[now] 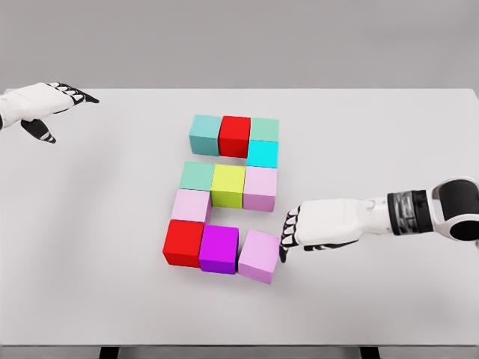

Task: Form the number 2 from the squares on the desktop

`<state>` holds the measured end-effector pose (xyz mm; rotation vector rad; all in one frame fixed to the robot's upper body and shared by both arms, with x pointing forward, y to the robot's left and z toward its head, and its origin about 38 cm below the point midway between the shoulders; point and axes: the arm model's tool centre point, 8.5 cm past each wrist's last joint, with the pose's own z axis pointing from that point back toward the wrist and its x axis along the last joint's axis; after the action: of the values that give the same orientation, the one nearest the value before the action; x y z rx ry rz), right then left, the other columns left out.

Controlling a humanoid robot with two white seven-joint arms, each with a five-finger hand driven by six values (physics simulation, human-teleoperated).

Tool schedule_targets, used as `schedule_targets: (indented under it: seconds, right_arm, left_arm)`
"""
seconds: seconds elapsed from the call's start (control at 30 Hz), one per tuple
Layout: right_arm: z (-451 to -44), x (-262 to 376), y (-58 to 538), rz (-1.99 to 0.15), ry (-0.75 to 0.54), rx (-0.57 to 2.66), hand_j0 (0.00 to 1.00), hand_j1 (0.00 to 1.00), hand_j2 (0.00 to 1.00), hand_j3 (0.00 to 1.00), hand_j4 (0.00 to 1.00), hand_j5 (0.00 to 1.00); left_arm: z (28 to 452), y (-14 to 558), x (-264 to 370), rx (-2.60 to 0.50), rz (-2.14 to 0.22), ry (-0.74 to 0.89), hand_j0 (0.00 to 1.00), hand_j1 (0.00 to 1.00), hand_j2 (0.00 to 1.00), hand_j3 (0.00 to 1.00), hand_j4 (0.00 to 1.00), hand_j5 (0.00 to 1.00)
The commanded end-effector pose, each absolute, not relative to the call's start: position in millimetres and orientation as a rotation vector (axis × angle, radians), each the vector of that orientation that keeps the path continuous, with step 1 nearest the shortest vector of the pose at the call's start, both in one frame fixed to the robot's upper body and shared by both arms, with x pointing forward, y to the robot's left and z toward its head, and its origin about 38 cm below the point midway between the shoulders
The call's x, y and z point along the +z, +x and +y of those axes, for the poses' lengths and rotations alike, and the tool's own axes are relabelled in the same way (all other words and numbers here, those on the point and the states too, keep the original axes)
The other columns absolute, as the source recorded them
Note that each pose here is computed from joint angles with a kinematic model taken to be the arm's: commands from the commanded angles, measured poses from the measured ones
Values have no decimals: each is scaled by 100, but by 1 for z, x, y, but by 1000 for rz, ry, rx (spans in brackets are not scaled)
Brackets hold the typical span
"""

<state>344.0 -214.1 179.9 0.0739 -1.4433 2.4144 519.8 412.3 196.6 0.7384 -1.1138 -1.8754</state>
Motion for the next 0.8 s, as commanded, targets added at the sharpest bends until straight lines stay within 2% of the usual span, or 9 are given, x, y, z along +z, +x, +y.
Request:
schedule_targets:
  seconds: [0.0,0.77]
  right_arm:
    - [-214,180,344,-1447,76,2410,60,60,60,60,60,60]
    - [-209,184,346,-1476,72,2402,59,59,59,59,59,59]
  left_arm:
    - [414,520,197,-1865,-1116,740,100,100,100,100,100,100]
    - [422,520,198,-1838,-1106,749,100,100,100,100,100,100]
